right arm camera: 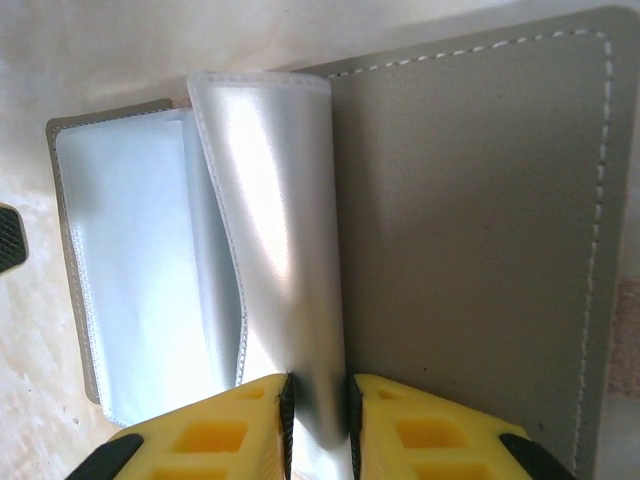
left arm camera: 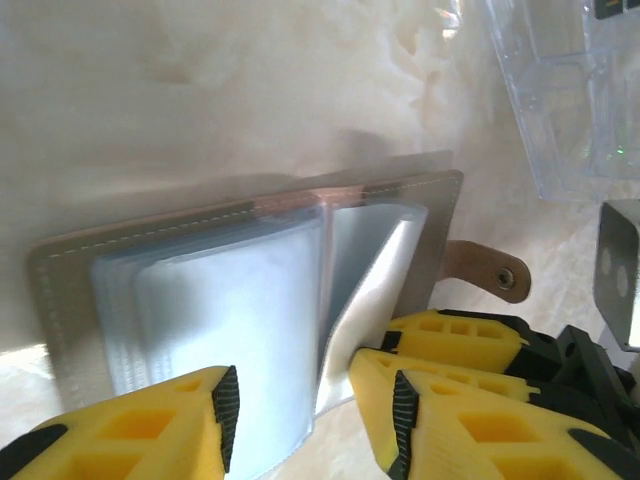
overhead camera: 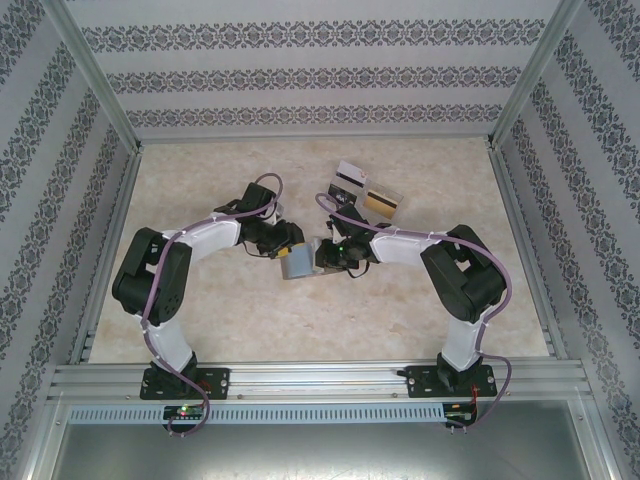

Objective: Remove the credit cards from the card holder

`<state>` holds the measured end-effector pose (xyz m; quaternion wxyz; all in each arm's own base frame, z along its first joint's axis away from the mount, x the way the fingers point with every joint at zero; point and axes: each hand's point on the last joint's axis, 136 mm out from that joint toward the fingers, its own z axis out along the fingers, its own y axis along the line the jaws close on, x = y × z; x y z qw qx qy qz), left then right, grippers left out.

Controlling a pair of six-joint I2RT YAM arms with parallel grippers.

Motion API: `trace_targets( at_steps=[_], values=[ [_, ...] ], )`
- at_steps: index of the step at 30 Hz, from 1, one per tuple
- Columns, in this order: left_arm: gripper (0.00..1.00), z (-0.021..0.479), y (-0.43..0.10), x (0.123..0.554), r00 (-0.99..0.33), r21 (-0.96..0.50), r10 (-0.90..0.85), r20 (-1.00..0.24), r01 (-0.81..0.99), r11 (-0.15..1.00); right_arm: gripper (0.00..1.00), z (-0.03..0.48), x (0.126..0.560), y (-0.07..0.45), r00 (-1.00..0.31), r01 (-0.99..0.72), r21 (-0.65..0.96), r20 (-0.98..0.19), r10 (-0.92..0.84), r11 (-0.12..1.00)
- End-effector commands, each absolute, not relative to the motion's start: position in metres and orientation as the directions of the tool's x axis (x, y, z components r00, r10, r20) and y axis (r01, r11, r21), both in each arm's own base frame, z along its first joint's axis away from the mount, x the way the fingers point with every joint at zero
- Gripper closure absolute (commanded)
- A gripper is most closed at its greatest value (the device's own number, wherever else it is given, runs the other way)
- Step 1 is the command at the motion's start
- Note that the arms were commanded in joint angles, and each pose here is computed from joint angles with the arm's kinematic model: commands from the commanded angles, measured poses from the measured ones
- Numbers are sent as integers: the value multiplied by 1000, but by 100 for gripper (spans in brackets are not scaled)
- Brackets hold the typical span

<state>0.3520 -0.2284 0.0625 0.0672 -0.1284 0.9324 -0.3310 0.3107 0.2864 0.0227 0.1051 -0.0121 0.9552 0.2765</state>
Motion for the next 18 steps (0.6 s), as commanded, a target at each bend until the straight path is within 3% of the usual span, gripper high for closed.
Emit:
trace_targets(
  at_steps=[1,18],
  values=[
    [51,49,-216,339,-959,-582,-284,-9,-226,781,75,13,309,281,-980,-72,482,-198,29,873],
    [46,36,-210,334,-963,-535,-271,8,-233,812,76,9,308,281,-983,-59,481,-182,33,875]
  ],
)
